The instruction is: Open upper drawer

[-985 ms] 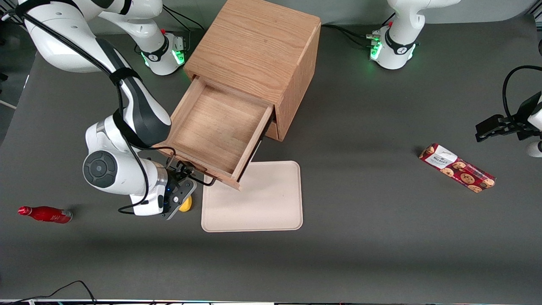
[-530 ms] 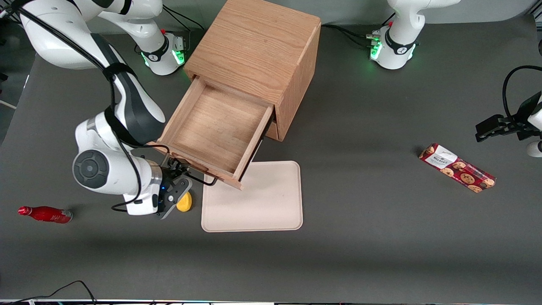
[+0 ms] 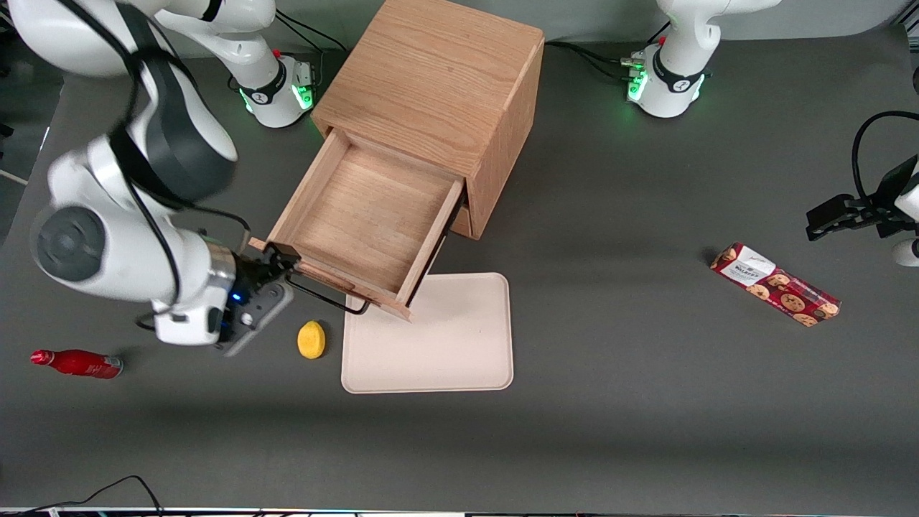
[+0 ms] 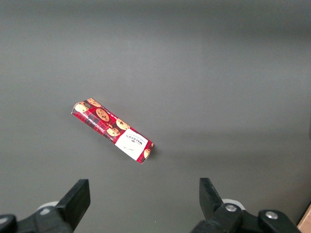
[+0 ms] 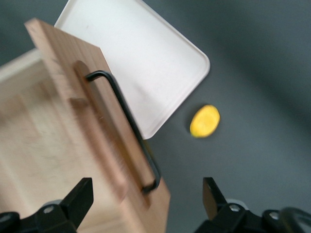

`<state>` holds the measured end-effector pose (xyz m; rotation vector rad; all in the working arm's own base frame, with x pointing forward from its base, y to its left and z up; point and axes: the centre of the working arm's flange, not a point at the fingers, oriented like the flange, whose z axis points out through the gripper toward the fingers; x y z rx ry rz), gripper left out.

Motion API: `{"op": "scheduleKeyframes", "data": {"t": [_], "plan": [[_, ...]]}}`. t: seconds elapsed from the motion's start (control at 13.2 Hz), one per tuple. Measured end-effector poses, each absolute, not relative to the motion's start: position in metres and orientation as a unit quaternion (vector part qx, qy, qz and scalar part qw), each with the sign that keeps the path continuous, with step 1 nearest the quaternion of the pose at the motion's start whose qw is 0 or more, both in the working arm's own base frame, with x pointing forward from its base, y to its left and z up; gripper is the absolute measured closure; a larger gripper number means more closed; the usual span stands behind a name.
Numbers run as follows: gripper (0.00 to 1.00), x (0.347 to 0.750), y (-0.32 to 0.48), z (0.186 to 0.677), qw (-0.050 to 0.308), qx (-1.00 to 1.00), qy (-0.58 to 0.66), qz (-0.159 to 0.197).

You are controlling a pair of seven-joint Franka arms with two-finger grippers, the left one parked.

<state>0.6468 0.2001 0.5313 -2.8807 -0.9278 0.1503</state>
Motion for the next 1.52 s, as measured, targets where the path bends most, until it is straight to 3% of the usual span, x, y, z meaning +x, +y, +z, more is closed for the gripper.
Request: {"op": "scheduleKeyframes", "data": {"t": [0.3, 0.61, 0.83, 1.14, 1.52], "plan": [[0.00, 0.563, 0.195, 0.648, -0.003, -0.987, -0.151, 0.046], [0.00, 0.482, 0.179, 0.677, -0.058, -0.996, -0.049, 0.047], [0.00, 0.449, 0.122, 0.676, -0.038, -0.998, 0.020, 0.046], [0.00, 0.410, 0.089, 0.674, -0.037, -0.998, 0.054, 0.025], [0.00, 0.422, 0.054, 0.692, -0.013, -0.997, 0.076, -0.007]]}}
